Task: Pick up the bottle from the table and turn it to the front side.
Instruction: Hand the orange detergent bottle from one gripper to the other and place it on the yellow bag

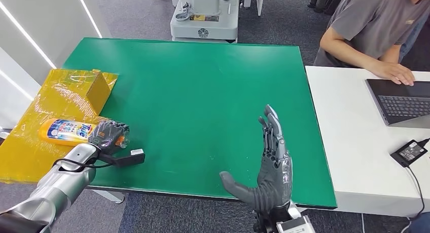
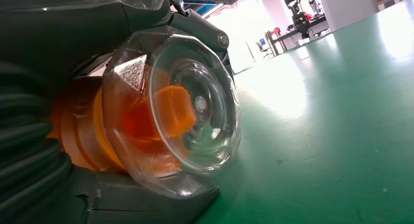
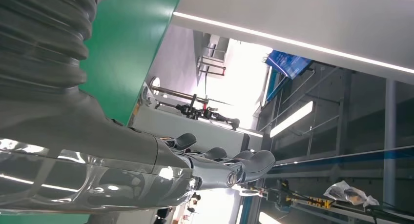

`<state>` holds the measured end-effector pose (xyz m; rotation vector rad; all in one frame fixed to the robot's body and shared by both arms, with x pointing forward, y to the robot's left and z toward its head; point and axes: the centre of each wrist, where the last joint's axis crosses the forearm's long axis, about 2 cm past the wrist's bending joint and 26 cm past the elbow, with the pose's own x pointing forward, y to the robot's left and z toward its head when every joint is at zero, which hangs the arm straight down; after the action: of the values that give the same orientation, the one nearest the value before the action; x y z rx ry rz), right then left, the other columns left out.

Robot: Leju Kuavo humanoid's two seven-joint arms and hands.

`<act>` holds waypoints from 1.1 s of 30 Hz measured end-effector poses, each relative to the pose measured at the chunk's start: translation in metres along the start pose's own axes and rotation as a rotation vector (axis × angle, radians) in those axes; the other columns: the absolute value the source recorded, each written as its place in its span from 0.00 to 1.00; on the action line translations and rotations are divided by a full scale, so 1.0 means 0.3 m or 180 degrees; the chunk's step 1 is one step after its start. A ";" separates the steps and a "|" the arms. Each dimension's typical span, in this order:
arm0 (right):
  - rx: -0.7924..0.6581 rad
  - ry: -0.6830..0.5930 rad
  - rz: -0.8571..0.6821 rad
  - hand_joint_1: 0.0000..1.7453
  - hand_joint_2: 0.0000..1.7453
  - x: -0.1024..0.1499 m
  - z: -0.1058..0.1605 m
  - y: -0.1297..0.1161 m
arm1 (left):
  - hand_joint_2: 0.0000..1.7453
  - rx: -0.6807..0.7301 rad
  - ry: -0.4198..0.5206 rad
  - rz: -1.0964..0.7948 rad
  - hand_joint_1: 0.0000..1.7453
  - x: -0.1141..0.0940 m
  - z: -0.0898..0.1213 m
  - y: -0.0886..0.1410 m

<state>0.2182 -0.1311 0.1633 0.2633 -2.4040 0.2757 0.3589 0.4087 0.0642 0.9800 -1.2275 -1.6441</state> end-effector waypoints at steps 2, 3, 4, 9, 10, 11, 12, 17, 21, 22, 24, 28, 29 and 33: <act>0.0002 0.0000 -0.0001 0.00 1.00 -0.002 -0.003 -0.001 | 1.00 0.0010 -0.0016 0.0005 1.00 0.006 -0.003 0.000; 0.0002 0.0002 -0.0004 0.00 1.00 -0.003 -0.004 -0.001 | 1.00 0.0016 -0.0030 0.0009 1.00 0.011 -0.005 0.000; -0.0001 0.0003 -0.0009 0.00 1.00 -0.004 -0.005 -0.001 | 1.00 0.0024 -0.0048 0.0015 1.00 0.017 -0.008 0.000; 0.0017 0.0003 -0.0010 0.00 1.00 -0.009 -0.008 -0.002 | 1.00 0.0089 -0.0135 0.0061 0.87 0.055 -0.023 -0.003; 0.0025 0.0003 -0.0010 0.00 1.00 -0.010 -0.009 -0.002 | 1.00 0.0100 -0.0153 0.0069 0.63 0.062 -0.026 -0.004; 0.0032 0.0002 -0.0011 0.00 1.00 -0.010 -0.009 -0.002 | 1.00 0.0106 -0.0170 0.0079 0.37 0.068 -0.029 -0.004; 0.0038 0.0000 -0.0013 0.00 1.00 -0.010 -0.010 -0.002 | 1.00 0.0109 -0.0186 0.0089 0.14 0.074 -0.031 -0.004; 0.0059 -0.0005 -0.0014 0.00 1.00 -0.013 -0.014 -0.003 | 1.00 0.0118 -0.0229 0.0130 0.00 0.098 -0.046 0.001; 0.0071 -0.0004 -0.0011 0.00 1.00 -0.018 -0.015 -0.003 | 1.00 0.0152 -0.0224 0.0140 0.00 0.101 -0.052 0.008; 0.0074 -0.0003 -0.0011 0.00 1.00 -0.019 -0.015 -0.003 | 1.00 0.0160 -0.0219 0.0144 0.00 0.102 -0.053 0.008; 0.0080 -0.0006 -0.0009 0.00 1.00 -0.022 -0.016 -0.004 | 1.00 0.0171 -0.0207 0.0154 0.00 0.101 -0.053 0.009; 0.0091 -0.0021 -0.0007 0.00 1.00 -0.026 -0.025 -0.006 | 1.00 0.0187 -0.0190 0.0166 0.00 0.099 -0.053 0.010; 0.0093 -0.0024 -0.0010 0.00 1.00 -0.027 -0.026 -0.007 | 1.00 0.0193 -0.0186 0.0167 0.00 0.099 -0.053 0.010; 0.0096 -0.0030 -0.0017 0.00 1.00 -0.028 -0.030 -0.008 | 1.00 0.0213 -0.0177 0.0168 0.00 0.097 -0.052 0.010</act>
<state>0.2305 -0.1300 0.1648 0.2855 -2.4098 0.3092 0.3639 0.3760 0.0610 0.9403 -1.3421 -1.6076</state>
